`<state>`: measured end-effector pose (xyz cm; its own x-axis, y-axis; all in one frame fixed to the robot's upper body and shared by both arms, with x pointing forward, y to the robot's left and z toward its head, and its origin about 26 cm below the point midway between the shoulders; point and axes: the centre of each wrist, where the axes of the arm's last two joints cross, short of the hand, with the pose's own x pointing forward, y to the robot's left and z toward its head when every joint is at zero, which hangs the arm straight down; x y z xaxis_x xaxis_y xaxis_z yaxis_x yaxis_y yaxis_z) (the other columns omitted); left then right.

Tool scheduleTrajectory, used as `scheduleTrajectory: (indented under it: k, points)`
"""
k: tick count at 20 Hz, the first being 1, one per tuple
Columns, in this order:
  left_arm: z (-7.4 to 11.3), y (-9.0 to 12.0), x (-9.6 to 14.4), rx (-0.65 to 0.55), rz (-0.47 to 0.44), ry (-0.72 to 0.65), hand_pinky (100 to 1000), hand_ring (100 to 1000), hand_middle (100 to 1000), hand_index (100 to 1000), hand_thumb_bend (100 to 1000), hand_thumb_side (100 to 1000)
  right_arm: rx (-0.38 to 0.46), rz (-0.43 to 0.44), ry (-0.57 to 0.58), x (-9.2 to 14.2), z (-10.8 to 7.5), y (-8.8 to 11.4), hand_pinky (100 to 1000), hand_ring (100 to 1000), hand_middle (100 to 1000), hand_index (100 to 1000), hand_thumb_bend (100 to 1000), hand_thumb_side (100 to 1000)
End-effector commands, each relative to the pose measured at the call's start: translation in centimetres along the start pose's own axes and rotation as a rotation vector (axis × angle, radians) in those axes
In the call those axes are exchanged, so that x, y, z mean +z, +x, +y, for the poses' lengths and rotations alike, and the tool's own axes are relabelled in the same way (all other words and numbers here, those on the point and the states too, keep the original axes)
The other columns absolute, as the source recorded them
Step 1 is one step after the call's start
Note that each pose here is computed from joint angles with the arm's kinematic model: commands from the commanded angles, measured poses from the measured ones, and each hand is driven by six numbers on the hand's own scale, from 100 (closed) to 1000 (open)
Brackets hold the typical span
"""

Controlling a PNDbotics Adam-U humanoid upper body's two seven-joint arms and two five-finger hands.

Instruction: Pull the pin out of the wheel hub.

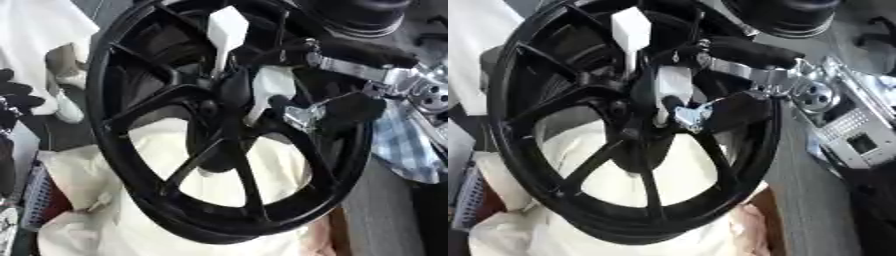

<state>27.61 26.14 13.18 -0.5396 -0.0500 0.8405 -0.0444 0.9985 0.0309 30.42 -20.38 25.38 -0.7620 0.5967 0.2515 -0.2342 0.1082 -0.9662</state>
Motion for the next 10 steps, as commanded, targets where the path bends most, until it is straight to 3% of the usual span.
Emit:
scheduleTrajectory:
  k: [1,7,10]
  points:
    - [-0.07,0.58,-0.31,0.004,-0.030,0.001,735,576,568,759,100,731,0.027,0.010,-0.004,0.44,-0.55,0.01,911,900,803,950,100,643]
    - [-0.15,0.58,-0.32,0.005,-0.031,-0.003,735,575,568,759,100,731,0.018,0.016,-0.007,0.52,-0.60,-0.05,907,895,786,948,100,657]
    - [-0.23,0.58,-0.34,0.001,-0.031,-0.007,736,575,569,759,100,732,0.009,0.006,-0.002,0.52,-0.65,-0.05,906,890,746,928,100,714]
